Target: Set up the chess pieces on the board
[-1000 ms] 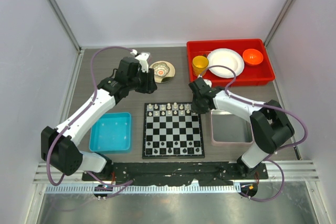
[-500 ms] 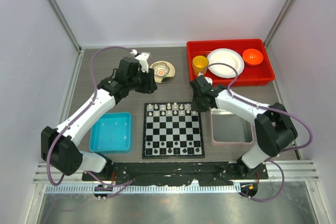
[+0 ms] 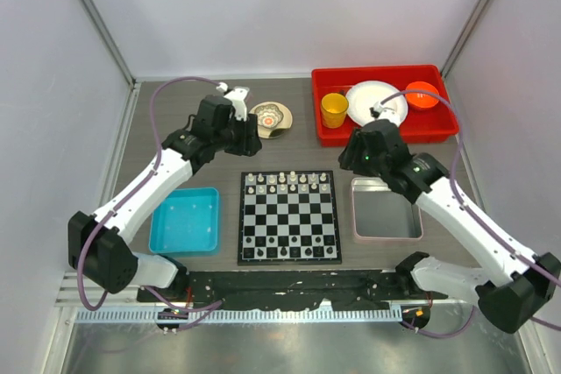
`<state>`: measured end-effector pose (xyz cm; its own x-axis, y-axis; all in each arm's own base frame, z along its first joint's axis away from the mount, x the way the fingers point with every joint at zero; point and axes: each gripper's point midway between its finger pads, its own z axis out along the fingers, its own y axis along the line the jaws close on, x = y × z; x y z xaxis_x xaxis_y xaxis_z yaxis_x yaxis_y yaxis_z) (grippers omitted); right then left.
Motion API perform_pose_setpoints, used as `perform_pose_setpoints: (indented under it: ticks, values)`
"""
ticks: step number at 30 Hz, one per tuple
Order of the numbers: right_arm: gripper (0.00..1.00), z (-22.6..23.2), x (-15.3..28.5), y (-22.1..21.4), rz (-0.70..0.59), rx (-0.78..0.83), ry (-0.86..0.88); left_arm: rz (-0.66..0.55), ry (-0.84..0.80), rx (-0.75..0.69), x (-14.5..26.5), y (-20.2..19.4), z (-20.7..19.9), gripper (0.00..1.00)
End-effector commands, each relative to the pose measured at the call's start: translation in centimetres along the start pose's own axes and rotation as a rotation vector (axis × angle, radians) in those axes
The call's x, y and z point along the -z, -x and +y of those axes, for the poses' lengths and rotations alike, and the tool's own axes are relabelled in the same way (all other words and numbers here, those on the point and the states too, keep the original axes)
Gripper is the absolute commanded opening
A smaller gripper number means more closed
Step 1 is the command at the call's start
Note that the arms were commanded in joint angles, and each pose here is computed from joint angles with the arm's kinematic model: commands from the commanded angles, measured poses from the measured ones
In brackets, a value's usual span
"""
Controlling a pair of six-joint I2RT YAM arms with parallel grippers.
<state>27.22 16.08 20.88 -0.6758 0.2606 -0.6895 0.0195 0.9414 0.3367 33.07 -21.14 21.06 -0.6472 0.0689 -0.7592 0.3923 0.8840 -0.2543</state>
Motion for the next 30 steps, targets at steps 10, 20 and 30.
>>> perform_pose_setpoints:
  ticks: [10, 20, 30]
  values:
    - [0.64, -8.3, 6.4, 3.3, -0.177, -0.162, -0.103, -0.116, 0.223, 0.084, 7.7, 0.0, 4.8, 0.86]
    - [0.84, -12.1, 7.8, 1.3, -0.247, -0.245, -0.241, -0.248, 0.428, 0.18, 14.3, -4.7, 9.1, 1.0]
    - [0.91, -13.5, 9.7, 0.9, -0.349, -0.309, -0.265, -0.44, 0.43, 0.184, 18.3, -5.0, 9.5, 1.0]
